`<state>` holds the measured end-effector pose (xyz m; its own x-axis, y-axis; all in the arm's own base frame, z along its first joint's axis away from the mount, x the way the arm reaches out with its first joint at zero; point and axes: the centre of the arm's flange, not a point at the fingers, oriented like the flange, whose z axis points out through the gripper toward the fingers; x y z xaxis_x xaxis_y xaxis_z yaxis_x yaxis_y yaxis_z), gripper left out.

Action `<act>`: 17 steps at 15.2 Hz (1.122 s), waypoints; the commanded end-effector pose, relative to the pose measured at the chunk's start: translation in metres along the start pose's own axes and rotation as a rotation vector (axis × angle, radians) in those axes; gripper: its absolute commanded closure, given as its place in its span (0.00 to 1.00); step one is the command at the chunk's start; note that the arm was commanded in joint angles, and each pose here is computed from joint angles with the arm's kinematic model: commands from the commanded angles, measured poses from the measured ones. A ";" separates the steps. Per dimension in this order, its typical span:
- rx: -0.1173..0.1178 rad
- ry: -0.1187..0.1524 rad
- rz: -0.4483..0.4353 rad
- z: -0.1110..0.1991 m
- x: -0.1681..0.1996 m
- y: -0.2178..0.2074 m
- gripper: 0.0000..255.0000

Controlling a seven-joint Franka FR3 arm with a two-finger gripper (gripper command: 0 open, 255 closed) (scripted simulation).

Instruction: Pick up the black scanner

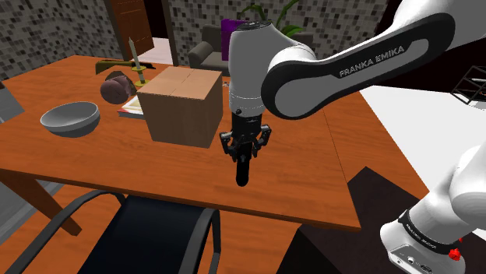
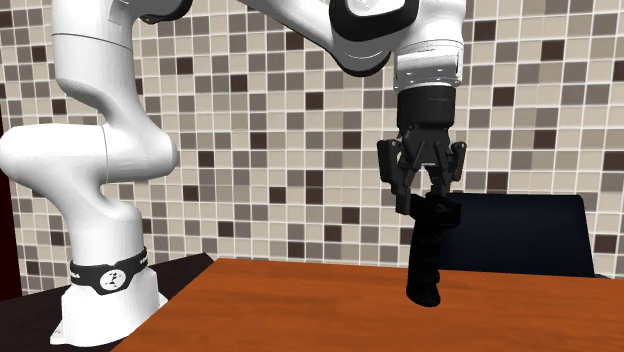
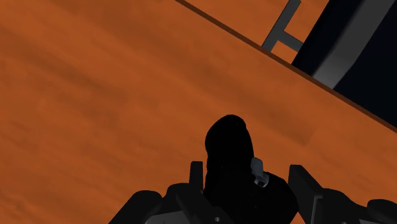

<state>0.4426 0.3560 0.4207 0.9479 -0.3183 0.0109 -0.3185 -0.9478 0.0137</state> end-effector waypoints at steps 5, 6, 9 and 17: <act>-0.001 -0.001 0.000 0.001 0.000 0.000 1.00; -0.001 -0.001 0.000 -0.005 0.000 0.000 1.00; -0.001 -0.001 0.000 -0.021 0.000 0.000 1.00; -0.001 -0.001 0.000 -0.063 0.000 0.001 1.00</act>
<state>0.4425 0.3562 0.4784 0.9478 -0.3187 0.0105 -0.3188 -0.9477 0.0143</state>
